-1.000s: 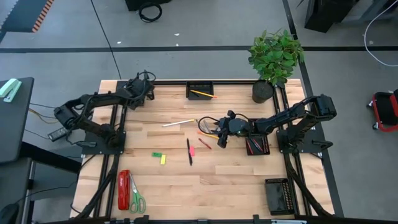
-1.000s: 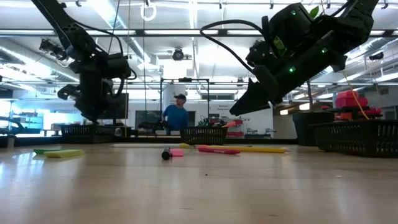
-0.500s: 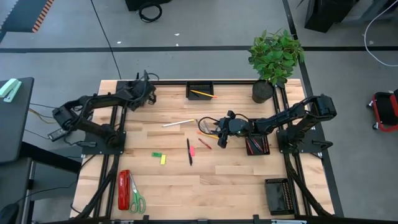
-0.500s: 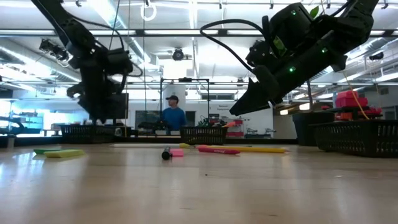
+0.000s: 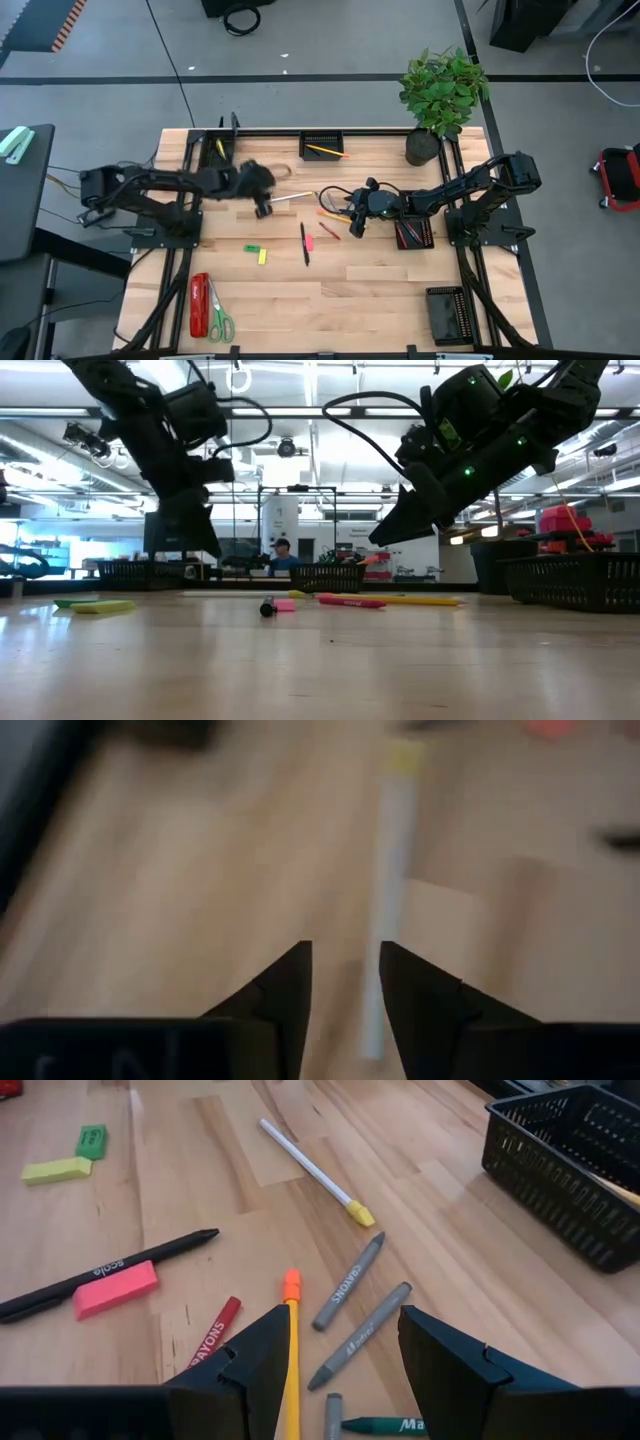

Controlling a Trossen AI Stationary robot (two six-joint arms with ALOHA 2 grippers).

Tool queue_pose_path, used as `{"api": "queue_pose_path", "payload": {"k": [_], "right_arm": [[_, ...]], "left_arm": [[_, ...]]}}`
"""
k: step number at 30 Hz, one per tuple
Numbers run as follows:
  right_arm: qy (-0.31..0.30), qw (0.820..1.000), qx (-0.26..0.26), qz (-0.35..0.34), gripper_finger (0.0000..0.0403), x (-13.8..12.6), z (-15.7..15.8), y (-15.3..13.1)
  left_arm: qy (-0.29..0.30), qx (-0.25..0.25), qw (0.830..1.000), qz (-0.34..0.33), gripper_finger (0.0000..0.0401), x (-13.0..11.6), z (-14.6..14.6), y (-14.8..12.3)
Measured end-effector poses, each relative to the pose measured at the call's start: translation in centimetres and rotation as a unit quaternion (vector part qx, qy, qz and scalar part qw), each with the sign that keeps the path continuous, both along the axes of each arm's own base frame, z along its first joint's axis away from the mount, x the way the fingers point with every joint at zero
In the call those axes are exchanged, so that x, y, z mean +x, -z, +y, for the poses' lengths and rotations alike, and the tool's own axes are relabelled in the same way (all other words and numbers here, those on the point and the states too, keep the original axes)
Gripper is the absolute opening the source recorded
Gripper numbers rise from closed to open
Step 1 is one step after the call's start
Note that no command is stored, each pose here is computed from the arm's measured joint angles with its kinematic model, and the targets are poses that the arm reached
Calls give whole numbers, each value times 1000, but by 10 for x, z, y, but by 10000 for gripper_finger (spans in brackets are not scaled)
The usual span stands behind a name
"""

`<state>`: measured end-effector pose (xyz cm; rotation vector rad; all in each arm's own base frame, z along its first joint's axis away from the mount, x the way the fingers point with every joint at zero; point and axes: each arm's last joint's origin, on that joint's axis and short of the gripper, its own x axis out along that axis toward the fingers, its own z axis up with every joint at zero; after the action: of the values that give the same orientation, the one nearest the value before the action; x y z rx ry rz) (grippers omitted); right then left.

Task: Sort crayons/erasers/pens/pencils in bins
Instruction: Put the red crayon into the middle right black bin

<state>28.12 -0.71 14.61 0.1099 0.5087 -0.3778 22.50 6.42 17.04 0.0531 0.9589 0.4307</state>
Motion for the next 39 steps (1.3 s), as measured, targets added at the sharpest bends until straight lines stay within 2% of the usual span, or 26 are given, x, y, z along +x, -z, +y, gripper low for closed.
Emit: {"api": "queue_pose_path", "payload": {"k": [4, 8, 11, 14, 20, 28, 32, 39], "right_arm": [[18, 999, 29, -13, 193, 0, 0, 0], [44, 996, 76, -33, 193, 0, 2, 0], [32, 995, 84, -33, 193, 0, 11, 0], [25, 996, 83, -33, 193, 0, 20, 0], [57, 995, 73, -40, 193, 1, 44, 9], [56, 998, -21, -5, 193, 17, 83, 34], [61, 998, -34, 10, 193, 27, 91, 49], [110, 993, -37, 4, 193, 36, 91, 64]], "left_arm": [[99, 33, 995, 9, 117, 14, -24, 6], [144, 54, 987, -41, 112, 30, -39, 7], [166, 69, 982, -55, 115, 35, -44, 6], [165, 68, 982, -62, 118, 36, -44, 5], [180, 64, 978, -81, 111, 39, -48, 3], [180, 75, 975, -107, 97, 42, -47, -1], [178, 74, 975, -111, 92, 42, -47, -2], [89, 88, 984, -124, 76, 42, -43, -3]]}}
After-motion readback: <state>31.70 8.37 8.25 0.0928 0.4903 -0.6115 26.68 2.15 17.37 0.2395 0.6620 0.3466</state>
